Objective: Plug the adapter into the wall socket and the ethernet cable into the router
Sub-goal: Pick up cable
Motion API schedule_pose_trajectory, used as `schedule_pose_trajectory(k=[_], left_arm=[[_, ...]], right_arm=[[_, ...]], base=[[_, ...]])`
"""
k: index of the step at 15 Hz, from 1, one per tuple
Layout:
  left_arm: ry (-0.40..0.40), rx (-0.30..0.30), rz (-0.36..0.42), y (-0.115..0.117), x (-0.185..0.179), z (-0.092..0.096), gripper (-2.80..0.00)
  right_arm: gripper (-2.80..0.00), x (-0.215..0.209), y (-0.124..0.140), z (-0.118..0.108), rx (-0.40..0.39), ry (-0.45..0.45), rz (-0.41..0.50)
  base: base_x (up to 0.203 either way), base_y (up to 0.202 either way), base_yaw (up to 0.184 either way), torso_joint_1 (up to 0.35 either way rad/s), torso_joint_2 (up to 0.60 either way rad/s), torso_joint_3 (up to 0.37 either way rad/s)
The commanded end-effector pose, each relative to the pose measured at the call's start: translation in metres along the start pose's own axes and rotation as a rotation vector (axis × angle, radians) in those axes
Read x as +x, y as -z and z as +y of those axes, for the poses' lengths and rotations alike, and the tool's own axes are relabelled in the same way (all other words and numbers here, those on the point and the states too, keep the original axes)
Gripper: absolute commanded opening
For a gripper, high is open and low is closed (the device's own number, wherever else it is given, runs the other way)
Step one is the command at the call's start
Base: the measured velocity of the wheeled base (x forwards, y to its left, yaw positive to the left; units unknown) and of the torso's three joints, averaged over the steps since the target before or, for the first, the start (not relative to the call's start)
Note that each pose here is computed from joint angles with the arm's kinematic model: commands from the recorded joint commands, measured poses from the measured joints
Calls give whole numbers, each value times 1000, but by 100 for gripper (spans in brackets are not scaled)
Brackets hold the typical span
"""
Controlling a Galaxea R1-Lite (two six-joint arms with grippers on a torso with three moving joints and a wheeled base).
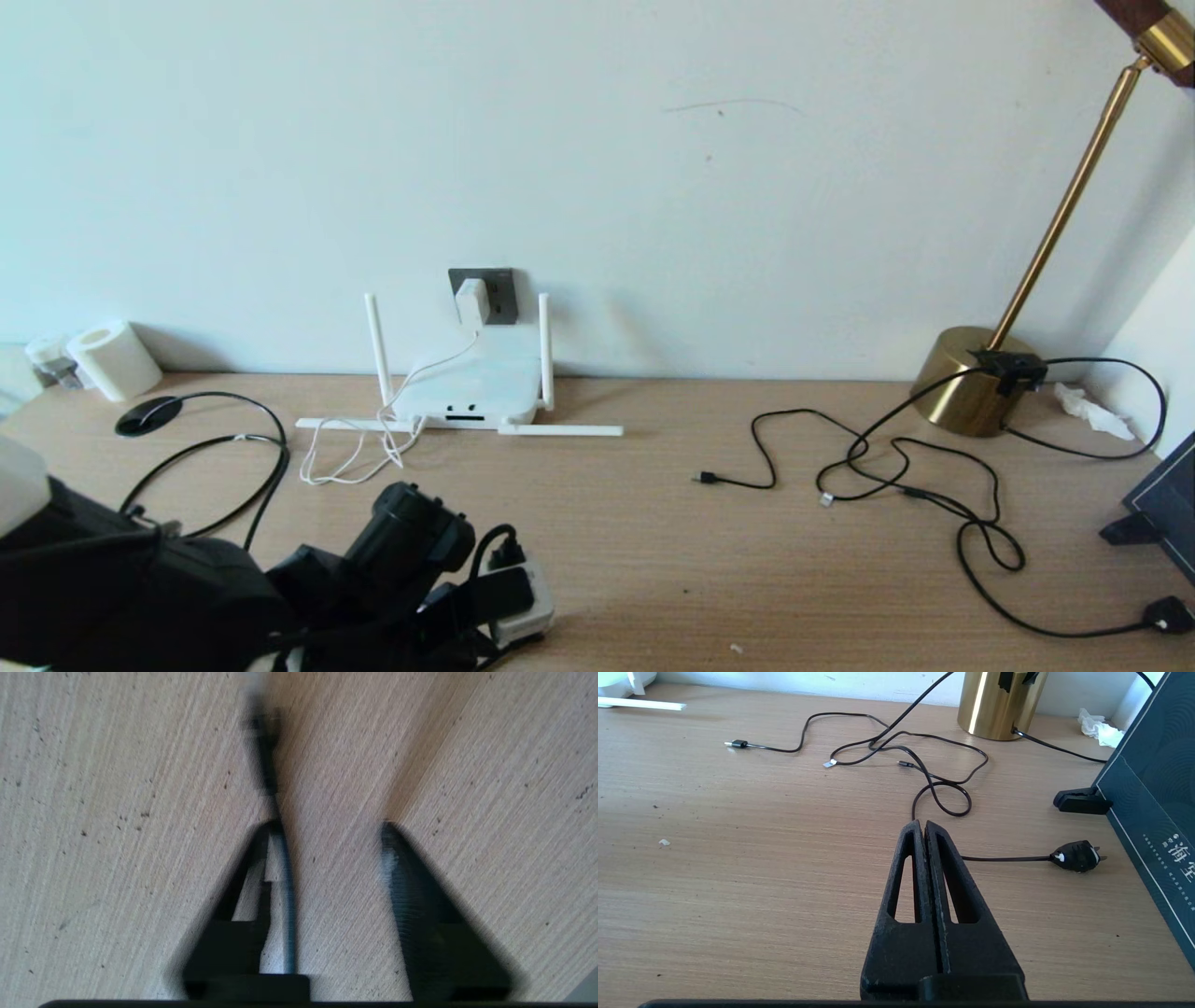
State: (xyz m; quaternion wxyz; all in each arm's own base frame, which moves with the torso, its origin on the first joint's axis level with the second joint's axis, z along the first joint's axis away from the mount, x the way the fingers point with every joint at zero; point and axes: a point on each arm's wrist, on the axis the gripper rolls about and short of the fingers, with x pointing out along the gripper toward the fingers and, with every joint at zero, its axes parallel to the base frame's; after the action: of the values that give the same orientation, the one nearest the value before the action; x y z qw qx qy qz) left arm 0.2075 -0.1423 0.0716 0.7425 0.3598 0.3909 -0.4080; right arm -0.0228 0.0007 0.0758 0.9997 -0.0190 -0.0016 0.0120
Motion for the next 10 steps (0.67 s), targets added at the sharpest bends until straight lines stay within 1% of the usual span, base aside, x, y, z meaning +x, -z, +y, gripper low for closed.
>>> schedule_pose_trajectory(k=[1, 6, 8, 10], left_arm=[[4, 2, 7, 2, 1, -1, -280], [-1, 4, -2, 1, -2, -1, -280], [-29, 8, -47, -2, -15, 0, -280], [-84, 17, -133, -6, -42, 0, -280]], right_arm=[[-280, 0, 0, 0, 0, -1, 1], [-280, 0, 0, 0, 0, -1, 1], [-280, 0, 0, 0, 0, -1, 1], [-280, 0, 0, 0, 0, -1, 1]], base=[[0, 0, 0, 0, 0, 0], [0, 0, 0, 0, 0, 0], [0, 0, 0, 0, 0, 0], [0, 0, 0, 0, 0, 0]])
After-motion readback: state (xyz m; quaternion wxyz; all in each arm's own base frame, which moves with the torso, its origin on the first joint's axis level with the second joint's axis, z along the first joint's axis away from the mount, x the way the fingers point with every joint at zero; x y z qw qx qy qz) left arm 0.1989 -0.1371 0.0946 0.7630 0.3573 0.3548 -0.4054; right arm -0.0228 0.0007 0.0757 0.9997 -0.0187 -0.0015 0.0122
